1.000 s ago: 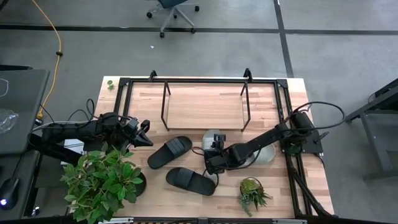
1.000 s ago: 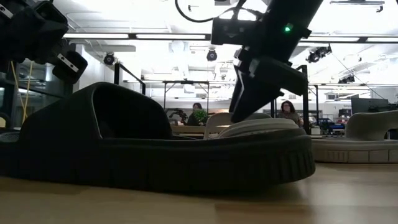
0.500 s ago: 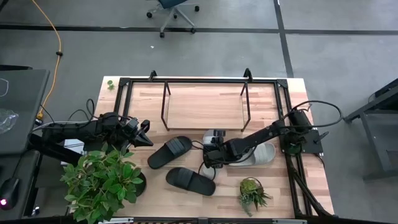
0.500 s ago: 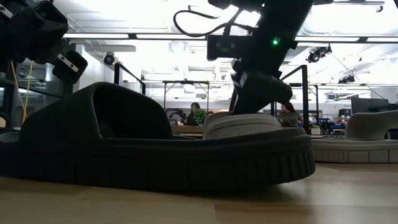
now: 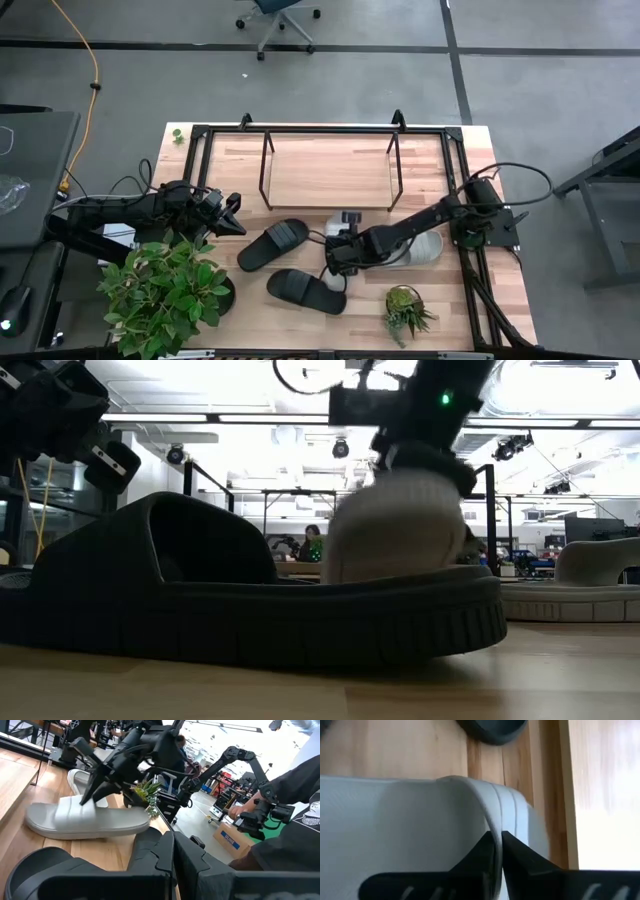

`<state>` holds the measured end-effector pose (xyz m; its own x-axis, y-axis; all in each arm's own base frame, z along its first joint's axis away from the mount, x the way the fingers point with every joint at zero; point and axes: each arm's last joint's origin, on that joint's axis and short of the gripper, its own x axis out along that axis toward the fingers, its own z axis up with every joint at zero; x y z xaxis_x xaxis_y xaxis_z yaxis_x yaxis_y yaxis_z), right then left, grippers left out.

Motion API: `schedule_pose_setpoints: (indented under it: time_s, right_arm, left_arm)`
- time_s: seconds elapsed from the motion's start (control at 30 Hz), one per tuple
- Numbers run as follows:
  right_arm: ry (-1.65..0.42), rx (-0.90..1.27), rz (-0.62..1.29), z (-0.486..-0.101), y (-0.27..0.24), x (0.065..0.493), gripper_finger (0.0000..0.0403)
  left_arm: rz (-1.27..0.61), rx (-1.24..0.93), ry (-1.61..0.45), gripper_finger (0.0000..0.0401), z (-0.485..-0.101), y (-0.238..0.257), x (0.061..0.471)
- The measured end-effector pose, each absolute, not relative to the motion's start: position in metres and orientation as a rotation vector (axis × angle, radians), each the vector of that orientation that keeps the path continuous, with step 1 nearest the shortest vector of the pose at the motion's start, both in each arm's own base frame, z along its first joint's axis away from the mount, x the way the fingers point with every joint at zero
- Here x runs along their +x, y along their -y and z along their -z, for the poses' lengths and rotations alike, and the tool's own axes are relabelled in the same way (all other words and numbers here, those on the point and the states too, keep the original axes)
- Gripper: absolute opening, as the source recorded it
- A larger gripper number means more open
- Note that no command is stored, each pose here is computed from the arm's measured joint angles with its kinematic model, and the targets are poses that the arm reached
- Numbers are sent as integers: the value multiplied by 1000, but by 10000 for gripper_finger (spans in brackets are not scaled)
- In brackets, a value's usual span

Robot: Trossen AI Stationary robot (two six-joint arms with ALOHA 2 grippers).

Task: Pick and place slides into the shelf
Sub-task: Put the left gray slide on the shelf

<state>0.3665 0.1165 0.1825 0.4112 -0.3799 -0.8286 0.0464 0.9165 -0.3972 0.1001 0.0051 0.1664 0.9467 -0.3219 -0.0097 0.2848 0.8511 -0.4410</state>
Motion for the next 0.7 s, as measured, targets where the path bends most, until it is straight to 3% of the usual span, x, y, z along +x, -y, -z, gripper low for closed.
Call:
schedule_pose_setpoints:
  time_s: [0.7]
  right_arm:
    - [-1001, -399, 341, -258, -130, 382, 1]
  left_arm:
    - [320, -451, -84, 1, -166, -5, 100]
